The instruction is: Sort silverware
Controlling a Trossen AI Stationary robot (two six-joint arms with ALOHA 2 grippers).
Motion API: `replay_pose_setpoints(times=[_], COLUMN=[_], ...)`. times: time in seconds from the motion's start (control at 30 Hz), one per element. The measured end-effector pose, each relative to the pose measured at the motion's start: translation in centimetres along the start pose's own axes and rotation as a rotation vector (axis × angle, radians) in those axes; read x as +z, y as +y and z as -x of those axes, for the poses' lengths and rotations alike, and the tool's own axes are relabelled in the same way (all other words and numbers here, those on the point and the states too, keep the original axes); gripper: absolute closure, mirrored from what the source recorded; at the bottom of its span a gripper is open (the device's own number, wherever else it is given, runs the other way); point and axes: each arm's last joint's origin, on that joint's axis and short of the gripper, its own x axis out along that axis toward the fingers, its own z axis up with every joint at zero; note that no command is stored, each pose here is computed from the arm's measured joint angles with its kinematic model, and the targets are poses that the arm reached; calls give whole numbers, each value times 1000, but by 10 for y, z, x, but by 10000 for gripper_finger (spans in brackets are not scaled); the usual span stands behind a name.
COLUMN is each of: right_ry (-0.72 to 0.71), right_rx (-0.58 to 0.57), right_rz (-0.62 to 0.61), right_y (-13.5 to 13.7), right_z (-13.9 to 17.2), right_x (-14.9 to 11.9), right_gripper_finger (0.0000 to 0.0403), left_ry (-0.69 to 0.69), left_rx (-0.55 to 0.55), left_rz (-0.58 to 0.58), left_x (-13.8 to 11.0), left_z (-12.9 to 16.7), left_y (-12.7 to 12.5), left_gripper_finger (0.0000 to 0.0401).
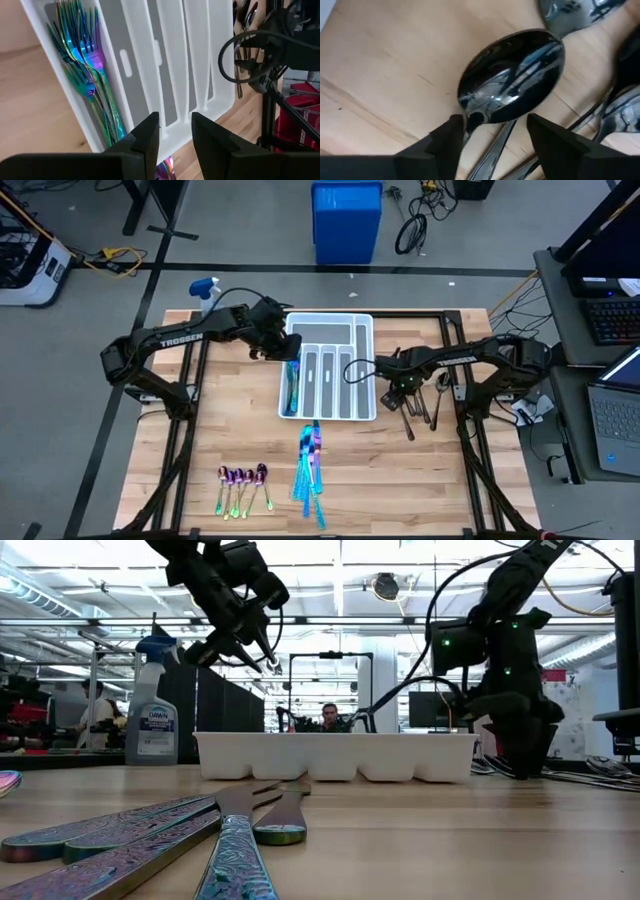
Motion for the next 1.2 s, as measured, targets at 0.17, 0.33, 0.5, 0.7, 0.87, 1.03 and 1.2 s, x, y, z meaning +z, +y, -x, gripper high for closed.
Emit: replay_pose_setpoints(times=[0.17, 0.33, 0.5, 0.7, 0.87, 1.03, 1.2], right_ry=[-18, -18, -16, -16, -40, -48, -38], right_rx=[8, 15, 15, 52, 76, 82, 74], right_rz=[-36, -57, -95, -100, -132, -164, -167], right_y=[-1, 0, 0, 5, 9, 11, 12], right_z=[3, 3, 3, 11, 17, 22, 29], right_x=[-1, 0, -1, 5, 10, 12, 14], right_gripper_finger=[275, 324, 361, 398, 401, 402, 402], left_ry=[-1, -3, -4, -6, -7, -9, -8], left_rx=[0, 1, 2, 3, 2, -1, 0], left_rz=[-1, -2, -2, -3, -4, -12, -22], left_x=[0, 0, 0, 0, 0, 0, 0], left_z=[0, 0, 0, 0, 0, 0, 0], left_y=[0, 0, 0, 0, 0, 0, 0], left_gripper_finger=[302, 302, 302, 302, 302, 302, 302])
